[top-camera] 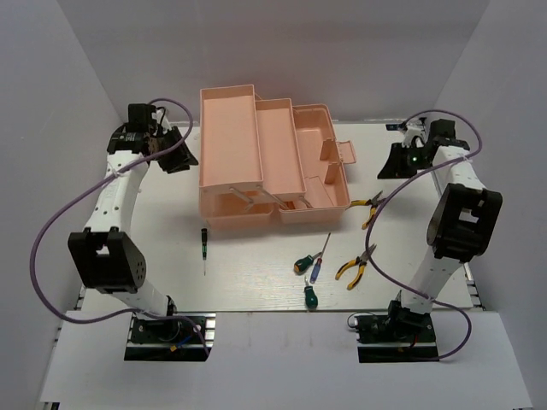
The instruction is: Sort the tools into containers
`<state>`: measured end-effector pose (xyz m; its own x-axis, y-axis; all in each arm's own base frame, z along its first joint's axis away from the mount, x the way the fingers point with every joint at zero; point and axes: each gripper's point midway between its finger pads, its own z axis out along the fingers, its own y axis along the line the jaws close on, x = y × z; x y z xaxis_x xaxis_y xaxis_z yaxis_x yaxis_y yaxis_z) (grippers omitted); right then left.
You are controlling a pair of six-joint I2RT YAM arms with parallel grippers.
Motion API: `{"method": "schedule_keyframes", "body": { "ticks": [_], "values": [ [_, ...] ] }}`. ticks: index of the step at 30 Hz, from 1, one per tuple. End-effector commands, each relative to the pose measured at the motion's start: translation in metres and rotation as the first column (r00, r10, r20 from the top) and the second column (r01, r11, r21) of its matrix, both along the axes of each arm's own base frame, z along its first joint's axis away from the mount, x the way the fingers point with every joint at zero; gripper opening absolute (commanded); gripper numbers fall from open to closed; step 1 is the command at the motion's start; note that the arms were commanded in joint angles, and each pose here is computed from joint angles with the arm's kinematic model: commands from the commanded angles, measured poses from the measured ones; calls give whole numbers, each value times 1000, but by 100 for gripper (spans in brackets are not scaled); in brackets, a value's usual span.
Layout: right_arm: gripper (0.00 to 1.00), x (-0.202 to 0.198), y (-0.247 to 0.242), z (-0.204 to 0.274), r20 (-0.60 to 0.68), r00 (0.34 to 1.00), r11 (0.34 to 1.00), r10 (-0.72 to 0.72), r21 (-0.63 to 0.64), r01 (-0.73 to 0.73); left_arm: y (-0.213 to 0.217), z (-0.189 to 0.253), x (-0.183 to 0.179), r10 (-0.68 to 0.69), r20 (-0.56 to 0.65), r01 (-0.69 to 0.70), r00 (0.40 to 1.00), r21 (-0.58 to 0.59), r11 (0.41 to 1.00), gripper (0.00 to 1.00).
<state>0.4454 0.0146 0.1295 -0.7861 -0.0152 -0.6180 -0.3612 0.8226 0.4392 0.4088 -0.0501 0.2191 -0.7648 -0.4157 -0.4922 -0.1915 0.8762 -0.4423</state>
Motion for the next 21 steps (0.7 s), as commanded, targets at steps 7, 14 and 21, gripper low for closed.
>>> {"method": "schedule_keyframes", "body": {
  "ticks": [7, 14, 21],
  "values": [
    [49, -120, 8, -75, -362, 919, 969, -155, -238, 70, -75, 101, -69, -332, 410, 364, 850, 0, 931, 74],
    [54, -100, 7, -94, -336, 899, 920, -281, -361, 153, -90, 102, -116, -410, 484, 442, 773, 52, 896, 78],
    [50, -93, 15, -124, -394, 831, 890, -393, -389, 237, -102, 89, -143, -451, 471, 502, 758, 19, 865, 78]
  ]
}}
